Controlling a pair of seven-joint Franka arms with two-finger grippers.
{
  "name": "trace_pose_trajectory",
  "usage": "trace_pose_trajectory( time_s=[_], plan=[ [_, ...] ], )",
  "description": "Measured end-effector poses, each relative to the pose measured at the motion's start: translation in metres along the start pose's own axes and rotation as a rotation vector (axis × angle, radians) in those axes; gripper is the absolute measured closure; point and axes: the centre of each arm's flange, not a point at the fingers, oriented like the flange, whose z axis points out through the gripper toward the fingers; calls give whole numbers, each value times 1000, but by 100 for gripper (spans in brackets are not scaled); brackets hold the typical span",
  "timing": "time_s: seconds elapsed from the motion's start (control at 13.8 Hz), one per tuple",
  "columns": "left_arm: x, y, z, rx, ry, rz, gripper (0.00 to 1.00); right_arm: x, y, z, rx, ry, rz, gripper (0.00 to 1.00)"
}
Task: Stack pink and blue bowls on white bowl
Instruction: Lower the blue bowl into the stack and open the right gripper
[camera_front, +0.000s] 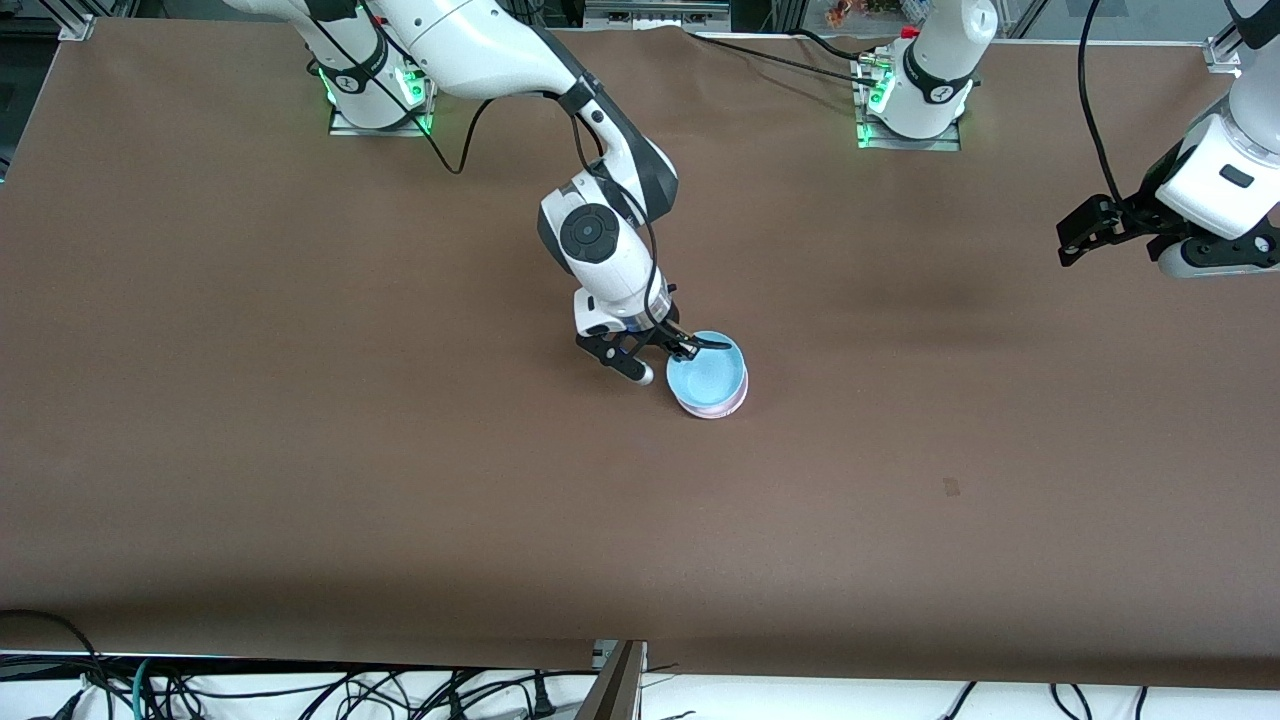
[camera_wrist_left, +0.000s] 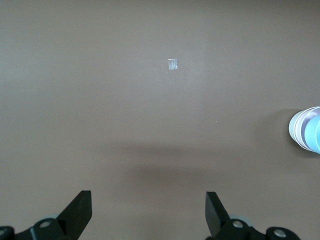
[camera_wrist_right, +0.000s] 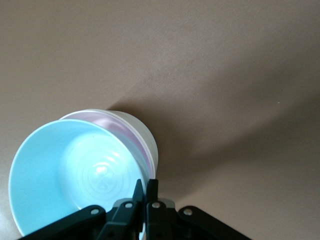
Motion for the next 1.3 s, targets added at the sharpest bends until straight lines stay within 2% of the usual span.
trace_pose_trajectory(
  time_s=[0.36,1.16,1.3],
  plan=[
    [0,0,0,0,0,-1,0,2,0,5,26,16,1,97],
    [0,0,0,0,0,-1,0,6,3,15,42,31,26,97],
    [0,0,0,0,0,-1,0,7,0,12,50,34,30,81]
  ],
)
